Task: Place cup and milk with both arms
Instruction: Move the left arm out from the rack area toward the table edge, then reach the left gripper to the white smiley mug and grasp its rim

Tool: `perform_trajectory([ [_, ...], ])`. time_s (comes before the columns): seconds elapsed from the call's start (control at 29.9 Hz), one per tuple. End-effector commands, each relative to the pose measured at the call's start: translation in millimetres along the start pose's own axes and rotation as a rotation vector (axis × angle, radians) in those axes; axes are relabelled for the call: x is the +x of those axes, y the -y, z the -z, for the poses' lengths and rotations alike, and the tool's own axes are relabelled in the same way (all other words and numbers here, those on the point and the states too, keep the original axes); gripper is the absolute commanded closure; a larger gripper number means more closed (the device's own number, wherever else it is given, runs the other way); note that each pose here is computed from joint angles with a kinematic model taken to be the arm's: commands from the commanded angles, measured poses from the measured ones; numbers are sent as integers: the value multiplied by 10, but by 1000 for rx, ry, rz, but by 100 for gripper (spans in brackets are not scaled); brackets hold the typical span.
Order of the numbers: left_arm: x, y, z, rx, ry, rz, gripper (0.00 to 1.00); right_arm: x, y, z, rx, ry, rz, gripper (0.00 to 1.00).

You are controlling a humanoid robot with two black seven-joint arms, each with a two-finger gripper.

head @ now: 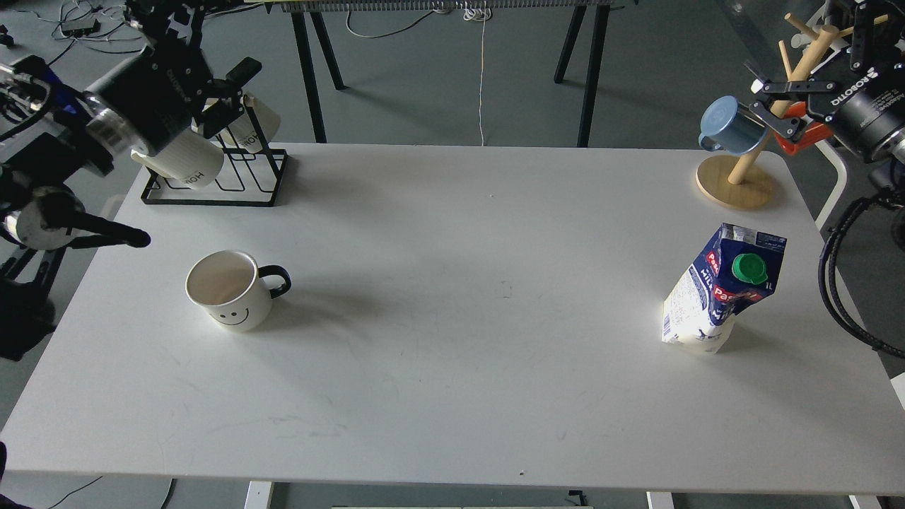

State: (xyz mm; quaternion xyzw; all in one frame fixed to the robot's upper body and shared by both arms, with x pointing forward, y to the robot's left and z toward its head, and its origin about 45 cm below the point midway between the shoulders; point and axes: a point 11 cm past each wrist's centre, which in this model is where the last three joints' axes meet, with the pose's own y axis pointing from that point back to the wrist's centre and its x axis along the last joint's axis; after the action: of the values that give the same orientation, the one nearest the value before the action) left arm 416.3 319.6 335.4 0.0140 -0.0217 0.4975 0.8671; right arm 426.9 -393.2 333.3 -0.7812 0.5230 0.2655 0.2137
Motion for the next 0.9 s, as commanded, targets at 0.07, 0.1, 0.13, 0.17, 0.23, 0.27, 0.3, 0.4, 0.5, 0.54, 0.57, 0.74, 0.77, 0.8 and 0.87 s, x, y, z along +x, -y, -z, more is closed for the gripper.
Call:
perform_trajectory([
  [0.07, 58, -399, -155, 113, 192, 16, 0, 75, -19, 35, 15, 0, -19, 1],
  [0.1, 56, -473, -164, 136, 218, 21, 0, 86, -20, 42, 17, 1, -23, 1],
  [0.13, 62, -569, -167, 168, 249, 26, 0, 81, -20, 51, 20, 1, -21, 1],
  [0.17, 69, -651, -169, 196, 277, 29, 0, 79, -20, 51, 20, 1, -19, 1],
  [0.23, 79, -825, -163, 255, 328, 43, 0, 87, -27, 64, 21, -1, -22, 1],
  [0.27, 71, -906, -157, 287, 354, 53, 0, 89, -30, 70, 22, -3, -23, 1],
  [0.3, 75, -968, -172, 312, 378, 57, 0, 89, -30, 70, 22, -3, -23, 1],
  [0.4, 112, -1114, -216, 383, 460, 63, 0, 113, -40, 80, 24, -5, -29, 1],
  [0.5, 138, -1234, -159, 464, 527, 88, 0, 165, -48, 86, 29, -4, -44, 1],
  [0.54, 138, -1273, -106, 499, 552, 106, 0, 177, -53, 92, 30, -5, -47, 1],
  [0.57, 149, -1309, -58, 533, 580, 115, 0, 181, -51, 88, 31, -3, -48, 1],
  [0.74, 199, -1518, 354, 720, 791, 184, 0, 184, -48, 72, 29, 0, -49, 1],
  [0.77, 200, -1548, 427, 745, 829, 198, 0, 178, -45, 81, 31, -1, -47, 1],
  [0.8, 211, -1566, 471, 761, 857, 202, 0, 176, -45, 85, 32, 0, -47, 1],
  [0.87, 202, -1577, 568, 778, 890, 211, 0, 167, -39, 88, 36, 1, -44, 1],
])
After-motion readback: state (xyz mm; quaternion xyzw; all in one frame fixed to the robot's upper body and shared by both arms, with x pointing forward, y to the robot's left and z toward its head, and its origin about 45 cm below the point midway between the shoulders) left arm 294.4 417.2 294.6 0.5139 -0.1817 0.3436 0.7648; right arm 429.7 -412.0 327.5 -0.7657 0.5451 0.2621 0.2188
